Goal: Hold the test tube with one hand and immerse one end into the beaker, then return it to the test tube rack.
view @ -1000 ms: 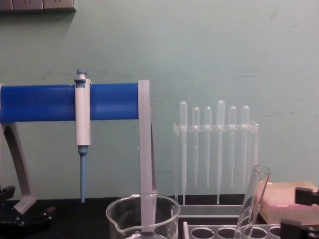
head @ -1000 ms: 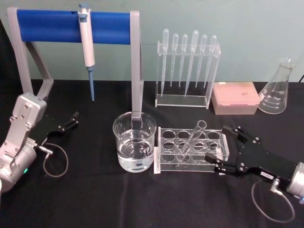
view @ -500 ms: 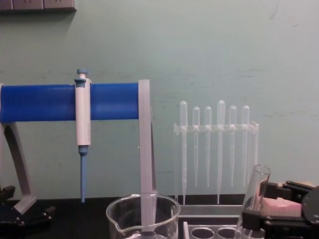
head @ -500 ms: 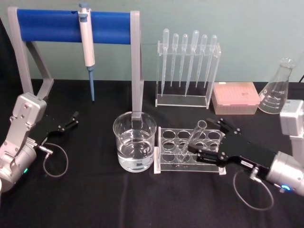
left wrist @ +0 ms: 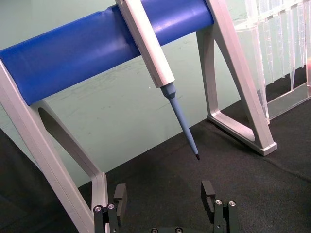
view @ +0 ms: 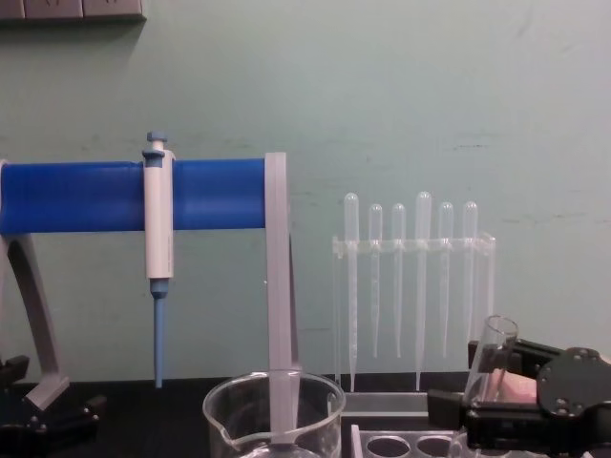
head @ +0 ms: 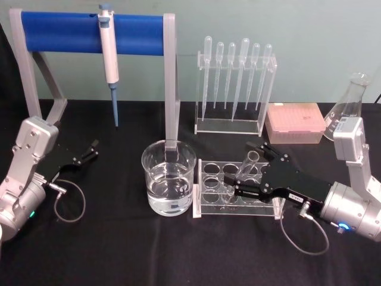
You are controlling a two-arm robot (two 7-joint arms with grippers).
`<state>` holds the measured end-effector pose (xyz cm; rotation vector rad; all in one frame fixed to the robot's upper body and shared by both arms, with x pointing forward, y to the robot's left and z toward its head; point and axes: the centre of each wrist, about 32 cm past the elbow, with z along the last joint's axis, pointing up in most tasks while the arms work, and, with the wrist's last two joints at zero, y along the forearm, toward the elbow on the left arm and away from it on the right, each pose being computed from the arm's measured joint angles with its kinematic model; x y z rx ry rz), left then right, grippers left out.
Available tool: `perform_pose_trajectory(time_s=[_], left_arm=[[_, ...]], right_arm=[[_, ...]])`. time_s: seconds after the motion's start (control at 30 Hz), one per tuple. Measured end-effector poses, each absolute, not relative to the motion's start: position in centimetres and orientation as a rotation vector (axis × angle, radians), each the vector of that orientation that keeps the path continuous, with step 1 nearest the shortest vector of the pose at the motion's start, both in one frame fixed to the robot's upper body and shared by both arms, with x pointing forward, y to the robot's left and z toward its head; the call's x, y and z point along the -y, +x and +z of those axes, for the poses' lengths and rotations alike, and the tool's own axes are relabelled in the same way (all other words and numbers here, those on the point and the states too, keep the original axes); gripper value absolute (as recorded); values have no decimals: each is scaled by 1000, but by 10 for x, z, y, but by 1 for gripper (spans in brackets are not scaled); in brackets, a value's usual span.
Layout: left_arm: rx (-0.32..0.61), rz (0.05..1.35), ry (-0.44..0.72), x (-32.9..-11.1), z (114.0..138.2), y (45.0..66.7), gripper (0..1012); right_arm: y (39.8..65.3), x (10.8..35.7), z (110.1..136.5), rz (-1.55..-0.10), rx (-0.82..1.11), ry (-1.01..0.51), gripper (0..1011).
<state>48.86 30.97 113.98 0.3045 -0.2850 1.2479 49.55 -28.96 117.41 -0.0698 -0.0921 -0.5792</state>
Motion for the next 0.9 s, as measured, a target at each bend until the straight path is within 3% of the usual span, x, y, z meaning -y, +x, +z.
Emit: perform_pose_trajectory(time_s=[0.53,0.7,0.9], left_arm=[[285,1248,304,-310,1140,489,1000],[285,1248,304,-310,1140,489,1000],[285,1248,305,-310,1140,489,1000]], right_arm=[[498,287,1176,-579,92,-65,967],[498,288,1175,-580,92,-65,868],[498,288,1175,-580,92,-65,668]])
